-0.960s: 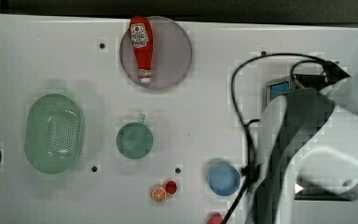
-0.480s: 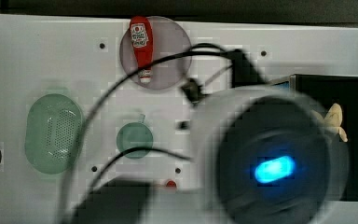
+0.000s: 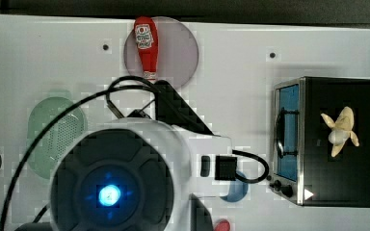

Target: Pick banana from table and place on oven.

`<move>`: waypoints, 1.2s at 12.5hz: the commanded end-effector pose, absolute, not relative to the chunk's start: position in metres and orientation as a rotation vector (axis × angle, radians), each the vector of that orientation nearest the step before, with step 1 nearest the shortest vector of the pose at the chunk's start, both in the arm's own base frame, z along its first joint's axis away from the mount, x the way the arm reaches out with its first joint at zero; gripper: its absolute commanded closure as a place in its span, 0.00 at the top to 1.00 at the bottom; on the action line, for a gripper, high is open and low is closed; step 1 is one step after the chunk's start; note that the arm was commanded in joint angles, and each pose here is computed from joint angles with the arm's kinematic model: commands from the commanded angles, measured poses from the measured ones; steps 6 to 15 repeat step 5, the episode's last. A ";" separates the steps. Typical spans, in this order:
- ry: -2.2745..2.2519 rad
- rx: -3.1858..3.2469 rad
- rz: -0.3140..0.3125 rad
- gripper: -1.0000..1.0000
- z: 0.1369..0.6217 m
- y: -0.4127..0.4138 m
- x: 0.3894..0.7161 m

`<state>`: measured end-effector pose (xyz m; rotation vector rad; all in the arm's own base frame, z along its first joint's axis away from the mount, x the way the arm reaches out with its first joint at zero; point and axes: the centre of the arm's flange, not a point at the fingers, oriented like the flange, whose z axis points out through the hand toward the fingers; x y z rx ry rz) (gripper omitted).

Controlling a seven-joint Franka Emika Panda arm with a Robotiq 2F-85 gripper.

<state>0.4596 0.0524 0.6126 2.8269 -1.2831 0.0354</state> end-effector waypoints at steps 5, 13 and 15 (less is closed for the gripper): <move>-1.576 2.701 0.040 1.00 0.613 -0.005 0.472; -1.576 2.701 0.040 1.00 0.613 -0.005 0.472; -1.576 2.701 0.040 1.00 0.613 -0.005 0.472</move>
